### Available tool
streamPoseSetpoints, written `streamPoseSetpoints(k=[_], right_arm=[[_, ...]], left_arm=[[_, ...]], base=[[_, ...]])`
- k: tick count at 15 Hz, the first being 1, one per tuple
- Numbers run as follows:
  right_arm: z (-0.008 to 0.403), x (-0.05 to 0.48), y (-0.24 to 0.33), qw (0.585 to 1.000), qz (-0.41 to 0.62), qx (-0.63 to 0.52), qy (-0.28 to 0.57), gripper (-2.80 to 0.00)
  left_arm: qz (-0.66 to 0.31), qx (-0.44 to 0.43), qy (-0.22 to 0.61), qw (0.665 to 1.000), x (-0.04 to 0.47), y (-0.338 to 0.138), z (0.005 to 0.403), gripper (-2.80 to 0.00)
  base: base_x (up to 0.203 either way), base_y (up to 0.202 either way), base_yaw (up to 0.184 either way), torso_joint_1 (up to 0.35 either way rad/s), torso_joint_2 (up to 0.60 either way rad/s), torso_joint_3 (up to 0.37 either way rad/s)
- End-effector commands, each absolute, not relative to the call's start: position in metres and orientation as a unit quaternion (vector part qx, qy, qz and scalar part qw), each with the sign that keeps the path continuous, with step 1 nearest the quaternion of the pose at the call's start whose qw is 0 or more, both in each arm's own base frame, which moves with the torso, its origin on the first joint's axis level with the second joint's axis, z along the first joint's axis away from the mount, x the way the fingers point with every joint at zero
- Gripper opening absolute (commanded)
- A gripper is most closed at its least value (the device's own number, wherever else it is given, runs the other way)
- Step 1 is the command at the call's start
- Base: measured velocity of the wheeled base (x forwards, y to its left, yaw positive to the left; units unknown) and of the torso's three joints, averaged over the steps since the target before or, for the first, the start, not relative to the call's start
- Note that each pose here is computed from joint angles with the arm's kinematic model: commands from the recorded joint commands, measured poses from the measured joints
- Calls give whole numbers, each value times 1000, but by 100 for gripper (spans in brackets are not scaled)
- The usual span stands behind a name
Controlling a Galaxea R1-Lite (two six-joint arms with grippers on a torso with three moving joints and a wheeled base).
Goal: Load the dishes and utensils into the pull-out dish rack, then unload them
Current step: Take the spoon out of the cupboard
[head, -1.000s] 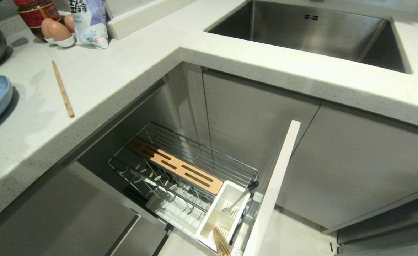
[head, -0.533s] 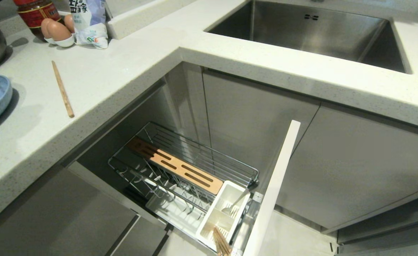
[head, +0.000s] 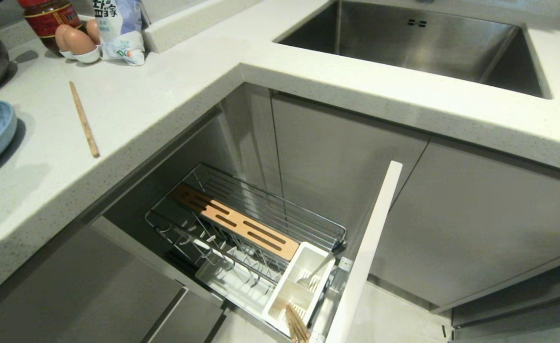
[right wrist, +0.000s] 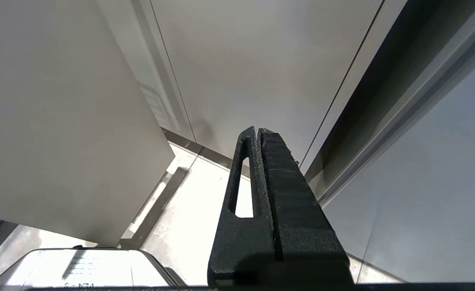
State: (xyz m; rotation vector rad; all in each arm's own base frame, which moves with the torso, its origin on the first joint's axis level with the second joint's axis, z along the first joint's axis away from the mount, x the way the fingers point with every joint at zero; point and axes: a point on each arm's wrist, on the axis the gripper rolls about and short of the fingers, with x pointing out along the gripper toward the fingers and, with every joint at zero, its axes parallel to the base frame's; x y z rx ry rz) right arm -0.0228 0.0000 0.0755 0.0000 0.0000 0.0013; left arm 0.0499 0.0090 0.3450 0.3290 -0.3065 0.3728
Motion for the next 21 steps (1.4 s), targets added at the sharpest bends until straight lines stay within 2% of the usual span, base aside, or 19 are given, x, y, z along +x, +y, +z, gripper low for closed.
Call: streamPoseSetpoints(k=[1,9,21], right_arm=[[75,-23,0,1000,1,0,0,-280],[75,-23,0,1000,1,0,0,-280],[75,-23,0,1000,1,0,0,-280]], left_arm=[[195,169,-177,950,49,11,336,-280],[174,189,-170,951,48,12,290,-280],[154,196,-147,957,58,15,268,-280]], base=[[0,0,0,0,0,0],[0,0,0,0,0,0],[0,0,0,0,0,0]])
